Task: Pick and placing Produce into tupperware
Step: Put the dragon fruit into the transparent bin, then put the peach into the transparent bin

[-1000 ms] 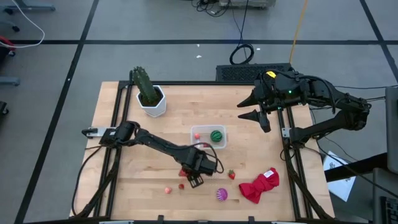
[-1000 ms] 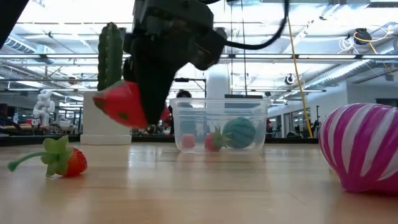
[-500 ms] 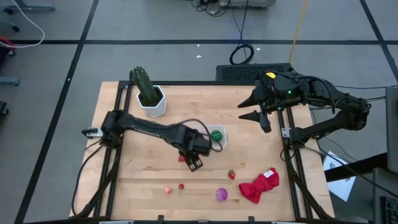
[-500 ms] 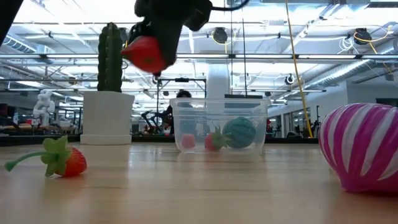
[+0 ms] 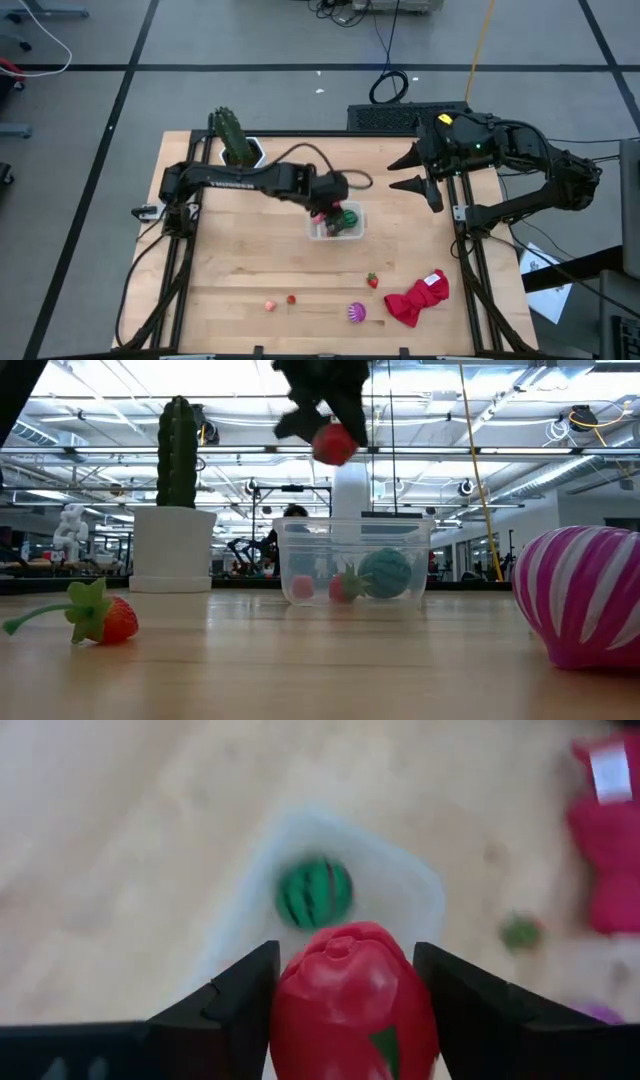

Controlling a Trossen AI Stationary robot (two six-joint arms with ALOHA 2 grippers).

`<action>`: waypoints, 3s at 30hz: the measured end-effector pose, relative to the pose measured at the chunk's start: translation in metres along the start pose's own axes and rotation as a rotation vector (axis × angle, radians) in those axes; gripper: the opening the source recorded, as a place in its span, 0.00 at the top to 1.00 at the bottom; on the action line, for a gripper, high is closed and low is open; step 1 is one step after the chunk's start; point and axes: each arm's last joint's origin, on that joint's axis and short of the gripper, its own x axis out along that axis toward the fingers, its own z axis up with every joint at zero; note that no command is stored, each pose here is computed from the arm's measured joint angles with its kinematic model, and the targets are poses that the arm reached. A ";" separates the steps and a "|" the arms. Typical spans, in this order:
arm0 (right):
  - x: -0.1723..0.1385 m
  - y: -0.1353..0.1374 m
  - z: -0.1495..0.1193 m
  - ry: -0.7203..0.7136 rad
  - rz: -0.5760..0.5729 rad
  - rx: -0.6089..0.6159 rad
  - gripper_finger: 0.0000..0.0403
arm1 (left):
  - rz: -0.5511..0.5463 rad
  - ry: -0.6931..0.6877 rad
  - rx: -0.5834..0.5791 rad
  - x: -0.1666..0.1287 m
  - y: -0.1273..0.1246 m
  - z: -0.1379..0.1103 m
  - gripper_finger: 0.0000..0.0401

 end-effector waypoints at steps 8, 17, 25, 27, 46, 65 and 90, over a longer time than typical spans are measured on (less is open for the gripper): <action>-0.005 0.001 -0.001 -0.008 0.000 0.000 0.51 | 0.008 -0.066 0.012 0.026 0.017 0.018 0.50; -0.011 0.001 -0.001 -0.021 0.001 -0.001 0.51 | 0.016 0.000 0.002 0.048 0.002 0.005 0.45; -0.011 0.001 -0.001 -0.021 0.001 -0.003 0.51 | 0.015 0.038 0.018 0.066 -0.013 -0.007 0.47; -0.011 0.001 -0.001 -0.020 0.001 -0.003 0.51 | 0.034 0.054 -0.001 0.068 -0.012 -0.009 0.44; -0.011 0.001 -0.004 0.002 -0.001 0.001 0.51 | 0.121 0.092 0.022 0.086 -0.007 -0.018 0.42; -0.011 0.001 -0.005 0.012 -0.001 -0.005 0.51 | 0.144 0.126 -0.034 0.103 0.002 -0.034 0.39; -0.011 0.001 -0.005 0.013 -0.001 -0.001 0.51 | -0.023 0.196 -0.104 -0.083 -0.064 -0.083 0.39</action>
